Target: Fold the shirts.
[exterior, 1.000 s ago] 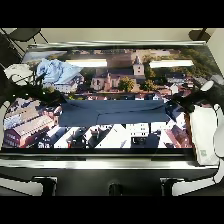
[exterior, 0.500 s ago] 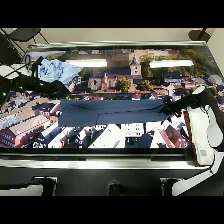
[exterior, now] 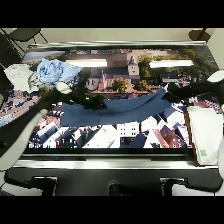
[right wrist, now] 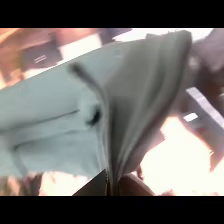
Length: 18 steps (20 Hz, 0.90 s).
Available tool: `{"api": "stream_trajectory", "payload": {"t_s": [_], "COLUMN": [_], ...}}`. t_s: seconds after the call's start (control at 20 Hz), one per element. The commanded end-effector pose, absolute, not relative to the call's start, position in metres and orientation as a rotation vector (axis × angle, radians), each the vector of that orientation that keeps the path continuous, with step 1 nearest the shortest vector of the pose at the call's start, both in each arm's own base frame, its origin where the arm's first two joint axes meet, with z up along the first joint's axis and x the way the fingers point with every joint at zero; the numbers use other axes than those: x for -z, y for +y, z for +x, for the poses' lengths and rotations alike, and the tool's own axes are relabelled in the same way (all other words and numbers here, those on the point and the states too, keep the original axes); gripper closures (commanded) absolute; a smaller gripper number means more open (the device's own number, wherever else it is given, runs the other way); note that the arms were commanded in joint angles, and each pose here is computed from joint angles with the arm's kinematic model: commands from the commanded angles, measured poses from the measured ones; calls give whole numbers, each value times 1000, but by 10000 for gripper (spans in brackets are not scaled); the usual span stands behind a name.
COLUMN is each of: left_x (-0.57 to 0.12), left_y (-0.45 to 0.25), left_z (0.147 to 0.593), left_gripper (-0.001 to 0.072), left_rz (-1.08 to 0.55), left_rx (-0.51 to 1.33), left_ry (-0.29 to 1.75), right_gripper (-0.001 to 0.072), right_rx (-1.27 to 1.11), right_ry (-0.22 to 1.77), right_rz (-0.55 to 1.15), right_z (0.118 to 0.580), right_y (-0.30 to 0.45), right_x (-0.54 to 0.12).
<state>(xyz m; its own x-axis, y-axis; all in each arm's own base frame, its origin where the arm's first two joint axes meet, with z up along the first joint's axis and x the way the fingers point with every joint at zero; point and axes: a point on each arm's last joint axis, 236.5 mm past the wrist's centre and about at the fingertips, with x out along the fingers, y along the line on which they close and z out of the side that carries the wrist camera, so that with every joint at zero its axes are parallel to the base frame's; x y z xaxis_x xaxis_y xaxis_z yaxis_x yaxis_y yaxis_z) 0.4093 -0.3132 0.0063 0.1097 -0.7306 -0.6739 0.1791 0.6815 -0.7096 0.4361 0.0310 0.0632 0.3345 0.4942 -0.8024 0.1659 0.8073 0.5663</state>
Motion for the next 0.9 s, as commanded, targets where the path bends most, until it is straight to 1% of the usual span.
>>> {"api": "stream_trajectory", "payload": {"t_s": [0.0, 0.1, 0.3, 0.4, 0.5, 0.6, 0.7, 0.8, 0.85], "left_x": [18, 27, 45, 42, 35, 15, -11, -47, -69], "left_y": [-388, -411, -449, -475, -492, -490, -459, -402, -364], "left_z": [410, 407, 387, 382, 383, 390, 405, 432, 448], "left_gripper": [671, 671, 671, 670, 671, 673, 674, 674, 674], "left_rz": [-776, -849, -875, -951, -1013, -941, -802, -618, -545], "left_rx": [747, 767, 782, 773, 760, 856, 901, 874, 823], "left_ry": [1331, 1369, 1406, 1386, 1338, 1244, 1166, 1056, 995], "right_gripper": [673, 673, 672, 672, 672, 673, 673, 673, 673], "right_rx": [-344, -395, -431, -436, -422, -415, -421, -488, -529], "right_ry": [1100, 1029, 891, 845, 843, 870, 919, 963, 975], "right_rz": [518, 465, 477, 473, 500, 514, 538, 592, 597], "right_z": [404, 382, 345, 332, 330, 337, 352, 373, 383], "right_y": [69, 90, 106, 108, 108, 107, 109, 127, 144], "right_x": [-144, -181, -242, -260, -263, -254, -236, -219, -210]}}
